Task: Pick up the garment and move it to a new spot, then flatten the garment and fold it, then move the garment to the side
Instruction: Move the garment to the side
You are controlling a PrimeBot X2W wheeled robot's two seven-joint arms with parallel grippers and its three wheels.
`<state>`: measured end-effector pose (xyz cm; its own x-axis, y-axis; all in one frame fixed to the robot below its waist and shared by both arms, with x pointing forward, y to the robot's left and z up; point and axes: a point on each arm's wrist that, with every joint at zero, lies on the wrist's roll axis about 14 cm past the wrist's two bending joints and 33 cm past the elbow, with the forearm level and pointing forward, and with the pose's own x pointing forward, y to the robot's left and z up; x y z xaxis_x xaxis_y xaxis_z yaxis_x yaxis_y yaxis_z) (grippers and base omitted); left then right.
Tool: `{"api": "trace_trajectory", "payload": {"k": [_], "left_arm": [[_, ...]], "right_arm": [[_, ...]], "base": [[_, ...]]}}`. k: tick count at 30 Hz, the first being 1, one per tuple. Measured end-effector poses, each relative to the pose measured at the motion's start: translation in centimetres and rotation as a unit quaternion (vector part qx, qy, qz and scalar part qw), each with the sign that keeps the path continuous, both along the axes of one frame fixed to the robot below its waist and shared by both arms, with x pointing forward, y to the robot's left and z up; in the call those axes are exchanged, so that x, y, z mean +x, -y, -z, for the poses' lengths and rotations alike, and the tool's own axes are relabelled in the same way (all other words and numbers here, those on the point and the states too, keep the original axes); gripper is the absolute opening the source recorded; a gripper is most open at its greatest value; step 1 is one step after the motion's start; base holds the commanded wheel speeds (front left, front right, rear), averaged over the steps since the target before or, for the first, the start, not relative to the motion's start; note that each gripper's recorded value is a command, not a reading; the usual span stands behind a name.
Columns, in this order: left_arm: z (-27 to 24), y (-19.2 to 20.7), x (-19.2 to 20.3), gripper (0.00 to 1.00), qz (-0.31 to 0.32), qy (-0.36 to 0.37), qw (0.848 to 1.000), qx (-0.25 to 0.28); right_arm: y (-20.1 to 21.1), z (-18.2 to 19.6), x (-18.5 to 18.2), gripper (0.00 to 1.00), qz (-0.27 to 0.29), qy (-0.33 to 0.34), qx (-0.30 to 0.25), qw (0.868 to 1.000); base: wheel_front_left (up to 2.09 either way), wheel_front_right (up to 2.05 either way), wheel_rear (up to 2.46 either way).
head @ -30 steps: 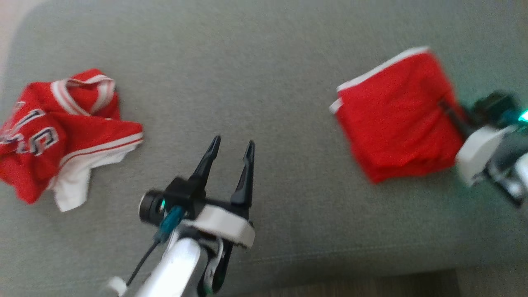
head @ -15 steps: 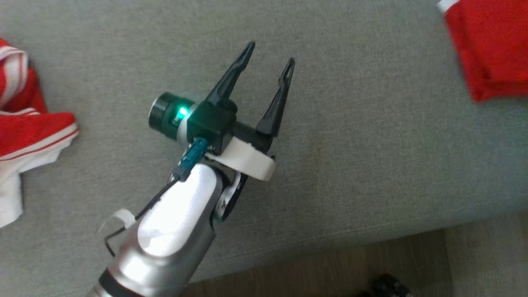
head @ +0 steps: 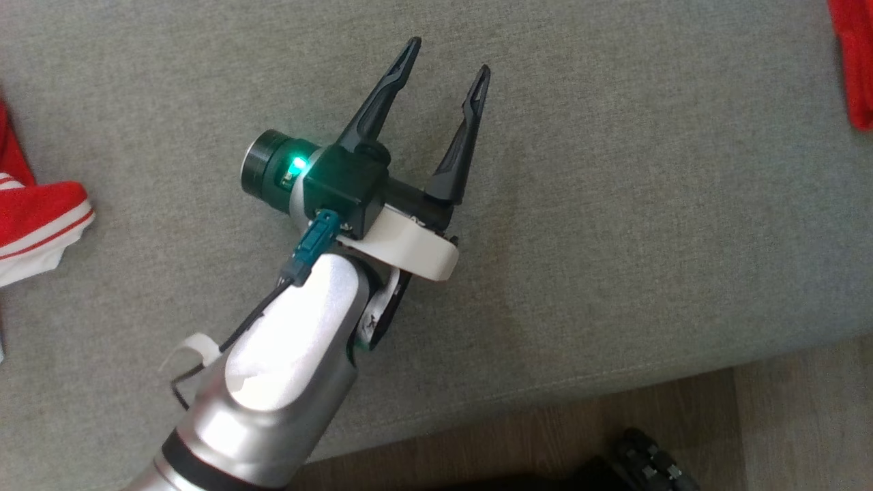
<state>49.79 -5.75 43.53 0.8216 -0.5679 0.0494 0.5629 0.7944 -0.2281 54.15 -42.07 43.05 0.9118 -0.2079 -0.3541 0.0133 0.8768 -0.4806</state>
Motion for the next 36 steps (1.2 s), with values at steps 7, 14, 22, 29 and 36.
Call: {"api": "trace_trajectory", "payload": {"k": [7,14,22,29,36], "left_arm": [[-1.5,-0.6,-0.2,1.0,-0.009,0.01,1.0,-0.003],[-3.8,-2.2,-1.3,1.0,-0.039,0.018,0.999,-0.008],[-6.6,-6.1,-4.6,1.0,-0.104,0.018,0.994,-0.018],[-7.6,-10.8,-8.3,1.0,-0.185,0.008,0.983,-0.015],[-7.9,-13.5,-11.9,1.0,-0.225,0.0,0.974,-0.025]], "right_arm": [[-0.9,-0.8,0.1,1.0,0.002,0.014,0.02,1.0],[-4.8,-3.9,0.9,1.0,-0.032,0.064,0.055,0.996],[-13.6,-6.6,-0.9,1.0,-0.094,0.124,0.158,0.975],[-19.2,-8.3,-4.7,1.0,-0.105,0.18,0.27,0.94],[-23.2,-9.2,-8.8,1.0,-0.116,0.214,0.316,0.917]], "base": [[0.0,0.0,0.0],[0.0,0.0,0.0],[0.0,0.0,0.0],[0.0,0.0,0.0],[0.0,0.0,0.0]]}}
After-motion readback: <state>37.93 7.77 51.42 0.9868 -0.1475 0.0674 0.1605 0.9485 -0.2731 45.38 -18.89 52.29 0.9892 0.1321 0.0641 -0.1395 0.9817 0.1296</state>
